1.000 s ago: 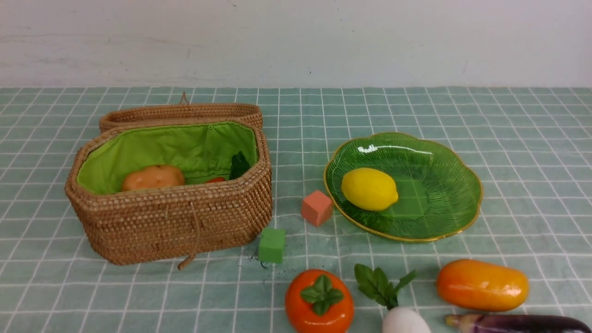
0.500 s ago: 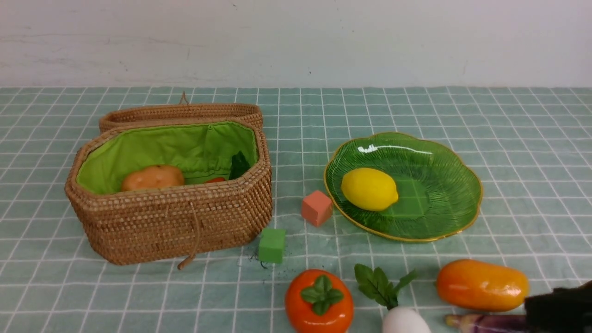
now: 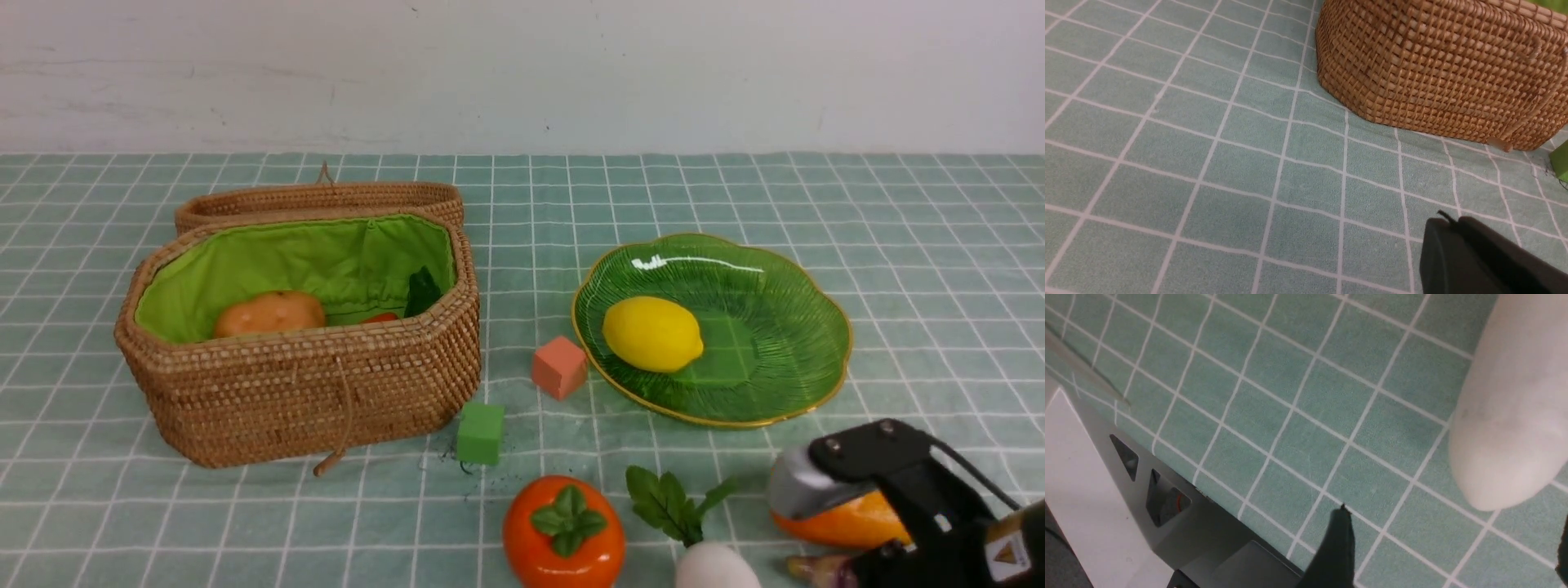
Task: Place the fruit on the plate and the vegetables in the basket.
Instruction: Take a daikon with your right arm and place it on the basket on the left.
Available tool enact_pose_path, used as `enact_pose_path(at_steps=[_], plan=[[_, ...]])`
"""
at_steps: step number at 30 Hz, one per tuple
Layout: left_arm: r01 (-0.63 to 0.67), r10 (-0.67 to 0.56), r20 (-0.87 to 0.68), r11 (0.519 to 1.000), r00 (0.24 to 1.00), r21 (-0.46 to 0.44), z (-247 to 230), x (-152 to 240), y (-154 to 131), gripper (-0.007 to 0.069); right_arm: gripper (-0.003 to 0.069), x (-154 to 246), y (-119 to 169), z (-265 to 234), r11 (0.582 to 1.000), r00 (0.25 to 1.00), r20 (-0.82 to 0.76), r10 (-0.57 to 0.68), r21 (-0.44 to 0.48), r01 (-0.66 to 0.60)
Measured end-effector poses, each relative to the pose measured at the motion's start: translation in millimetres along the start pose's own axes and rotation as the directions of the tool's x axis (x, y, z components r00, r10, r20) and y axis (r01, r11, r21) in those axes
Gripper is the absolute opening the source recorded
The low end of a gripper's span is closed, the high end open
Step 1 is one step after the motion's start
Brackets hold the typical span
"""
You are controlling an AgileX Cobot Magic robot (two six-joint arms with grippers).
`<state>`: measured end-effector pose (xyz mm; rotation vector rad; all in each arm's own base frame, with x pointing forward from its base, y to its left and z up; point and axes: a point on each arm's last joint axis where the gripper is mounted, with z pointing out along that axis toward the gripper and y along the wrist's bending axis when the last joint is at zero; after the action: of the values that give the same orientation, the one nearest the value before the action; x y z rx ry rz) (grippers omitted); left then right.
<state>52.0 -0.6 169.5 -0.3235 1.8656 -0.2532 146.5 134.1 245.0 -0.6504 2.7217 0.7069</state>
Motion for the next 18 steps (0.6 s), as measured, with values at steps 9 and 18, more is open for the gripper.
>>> enact_pose_path(at_steps=[9, 18], plan=[[0.0, 0.0, 0.0, 1.0, 1.0, 0.0, 0, 0, 0, 0.0018, 0.0597, -12, 4, 6, 0.987, 0.999, -0.022, 0.047, 0.158, -0.043], [0.0, 0.0, 0.0, 1.0, 1.0, 0.0, 0, 0, 0, 0.0026, 0.0593, -27, -5, 31, 0.973, 0.999, -0.012, 0.039, 0.23, -0.035]])
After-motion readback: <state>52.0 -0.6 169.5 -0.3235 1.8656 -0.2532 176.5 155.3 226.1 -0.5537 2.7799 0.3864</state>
